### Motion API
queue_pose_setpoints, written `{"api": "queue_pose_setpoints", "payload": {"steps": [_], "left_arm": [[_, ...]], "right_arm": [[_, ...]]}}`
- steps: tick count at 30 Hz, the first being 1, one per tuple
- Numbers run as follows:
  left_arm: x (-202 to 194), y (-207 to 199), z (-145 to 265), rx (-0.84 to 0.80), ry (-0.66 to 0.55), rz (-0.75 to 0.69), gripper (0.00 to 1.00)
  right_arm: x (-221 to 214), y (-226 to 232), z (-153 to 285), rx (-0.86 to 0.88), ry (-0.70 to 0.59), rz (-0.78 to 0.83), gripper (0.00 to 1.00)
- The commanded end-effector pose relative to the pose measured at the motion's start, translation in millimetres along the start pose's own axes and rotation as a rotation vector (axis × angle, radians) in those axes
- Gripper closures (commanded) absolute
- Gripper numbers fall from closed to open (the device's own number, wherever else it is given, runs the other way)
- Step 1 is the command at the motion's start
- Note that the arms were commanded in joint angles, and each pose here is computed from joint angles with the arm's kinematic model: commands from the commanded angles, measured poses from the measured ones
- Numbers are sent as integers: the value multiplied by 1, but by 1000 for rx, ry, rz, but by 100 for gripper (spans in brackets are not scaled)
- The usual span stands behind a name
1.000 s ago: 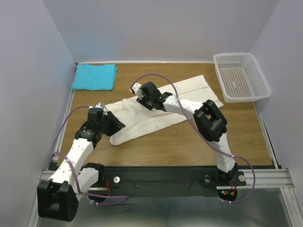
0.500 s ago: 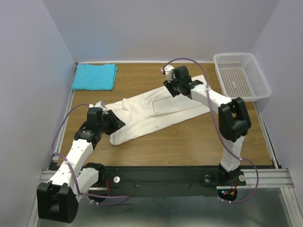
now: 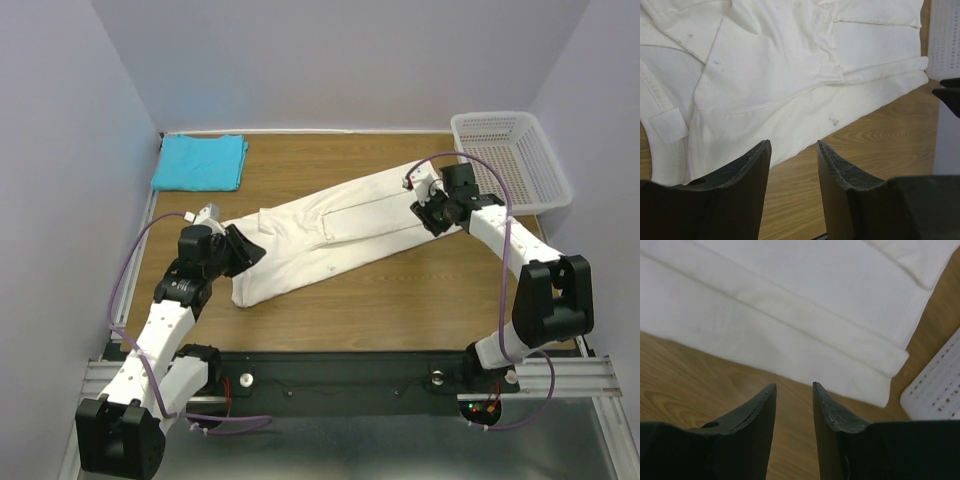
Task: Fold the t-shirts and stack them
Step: Fold the tshirt
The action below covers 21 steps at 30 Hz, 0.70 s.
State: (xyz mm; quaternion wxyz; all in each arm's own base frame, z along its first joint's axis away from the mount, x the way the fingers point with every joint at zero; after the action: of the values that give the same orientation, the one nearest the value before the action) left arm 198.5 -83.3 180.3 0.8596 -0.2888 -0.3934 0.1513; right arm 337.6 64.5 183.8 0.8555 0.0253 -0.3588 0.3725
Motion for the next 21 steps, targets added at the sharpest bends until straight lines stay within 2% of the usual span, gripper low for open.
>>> {"api": "queue_pose_setpoints", "payload": {"steps": [1,6,11,13,21], "left_arm": [[6,-5,1,-51,-32,-41,47],[4,-5,-1,-65,-18,-40,47],[3,-5,-3,-74,-12,-42,47],[2,-5,-3,-74,-10,-40,47],[1,-4,-4,-74,-5,-36,47]], "right_arm": [[-38,-12,3,-39,145,60,64],[-67,-50,-9,-113,251,-6,64],[-65,-65,-21,-153,269,7,59],[-64,-73,-22,-198,288,24,59],[-60,-88,-44,-205,302,42,61]]}}
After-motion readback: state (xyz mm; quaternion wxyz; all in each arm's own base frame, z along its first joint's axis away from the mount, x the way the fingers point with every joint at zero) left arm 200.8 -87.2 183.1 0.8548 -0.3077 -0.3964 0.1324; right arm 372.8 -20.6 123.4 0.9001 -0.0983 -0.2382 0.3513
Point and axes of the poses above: each gripper's point midway between its finger pads, its own z axis back along the fingers, its own y axis along the line the jaws close on, x = y × z, the point moved 8 cm from there along z, back along the fingers, and after that the axes turned 2 degrees about -z, right-handed, at the moved point
